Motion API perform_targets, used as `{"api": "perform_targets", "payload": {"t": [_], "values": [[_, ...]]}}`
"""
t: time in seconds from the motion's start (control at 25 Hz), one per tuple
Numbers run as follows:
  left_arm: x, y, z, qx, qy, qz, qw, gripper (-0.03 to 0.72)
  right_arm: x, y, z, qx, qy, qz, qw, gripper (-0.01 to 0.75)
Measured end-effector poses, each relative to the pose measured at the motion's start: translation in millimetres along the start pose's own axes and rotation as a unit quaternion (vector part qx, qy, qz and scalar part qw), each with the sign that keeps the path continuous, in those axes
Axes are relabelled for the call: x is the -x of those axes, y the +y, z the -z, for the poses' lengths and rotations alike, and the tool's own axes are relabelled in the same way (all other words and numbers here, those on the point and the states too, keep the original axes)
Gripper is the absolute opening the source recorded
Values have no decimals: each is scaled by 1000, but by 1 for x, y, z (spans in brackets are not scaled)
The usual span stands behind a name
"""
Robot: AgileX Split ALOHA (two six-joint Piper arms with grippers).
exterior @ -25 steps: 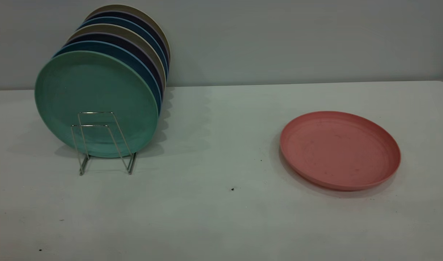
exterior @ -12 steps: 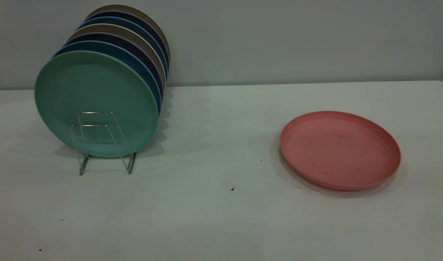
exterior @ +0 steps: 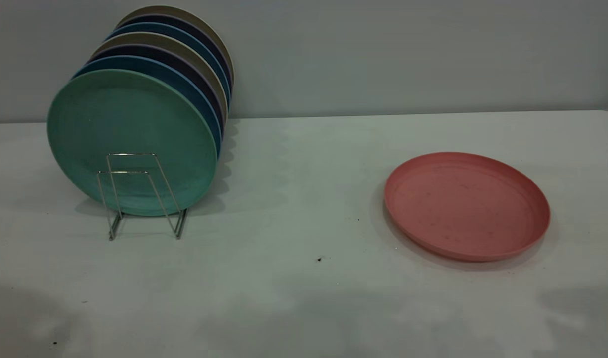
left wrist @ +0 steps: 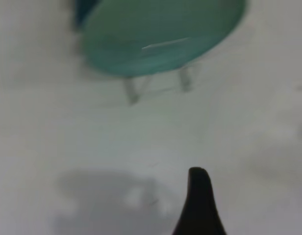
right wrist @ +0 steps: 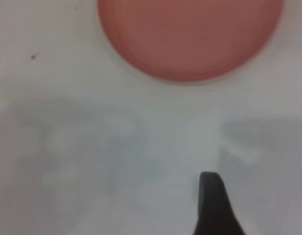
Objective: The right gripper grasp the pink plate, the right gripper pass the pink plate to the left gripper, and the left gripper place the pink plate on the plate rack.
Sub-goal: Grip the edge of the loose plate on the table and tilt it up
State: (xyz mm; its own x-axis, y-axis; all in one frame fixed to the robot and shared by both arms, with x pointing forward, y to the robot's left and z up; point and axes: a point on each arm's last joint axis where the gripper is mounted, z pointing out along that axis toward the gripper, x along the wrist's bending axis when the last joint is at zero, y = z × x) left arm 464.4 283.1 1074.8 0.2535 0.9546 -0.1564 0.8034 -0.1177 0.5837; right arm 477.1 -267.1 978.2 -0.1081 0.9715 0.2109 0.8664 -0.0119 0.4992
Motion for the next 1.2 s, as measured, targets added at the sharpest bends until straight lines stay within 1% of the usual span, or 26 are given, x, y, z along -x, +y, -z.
{"api": "perform_targets", "payload": {"t": [0.08,0.16,0.24,0.28,0.4,0.48,0.56,0.76,0.96,1.08,1.2], "values": [[3,5,-16,0,-39,-9,999,592,0,5,-19,-18,19,-9,1000,485],[9,10,-32,-1,-74,-22,997,592,-1,15,-33,-23,43,-7,999,485],[19,16,-50,-8,-110,-39,993,592,2,26,-47,-32,66,-12,997,485],[23,18,-58,-11,-124,-42,991,592,6,33,-54,-38,78,-20,996,485],[38,27,-84,-30,-156,-51,986,592,29,50,-75,-52,106,-65,991,485],[47,33,-100,-43,-168,-59,983,592,50,60,-89,-59,115,-100,987,485],[56,39,-118,-58,-179,-70,980,592,69,69,-102,-63,122,-119,983,485],[83,49,-162,-84,-208,-78,971,592,108,74,-139,-78,121,-156,977,485],[103,47,-196,-106,-224,-78,966,592,127,77,-170,-85,119,-165,975,485],[109,39,-207,-122,-227,-79,963,592,134,72,-189,-97,119,-169,974,485],[109,37,-212,-129,-228,-78,962,592,138,67,-203,-105,119,-173,972,485]]}}
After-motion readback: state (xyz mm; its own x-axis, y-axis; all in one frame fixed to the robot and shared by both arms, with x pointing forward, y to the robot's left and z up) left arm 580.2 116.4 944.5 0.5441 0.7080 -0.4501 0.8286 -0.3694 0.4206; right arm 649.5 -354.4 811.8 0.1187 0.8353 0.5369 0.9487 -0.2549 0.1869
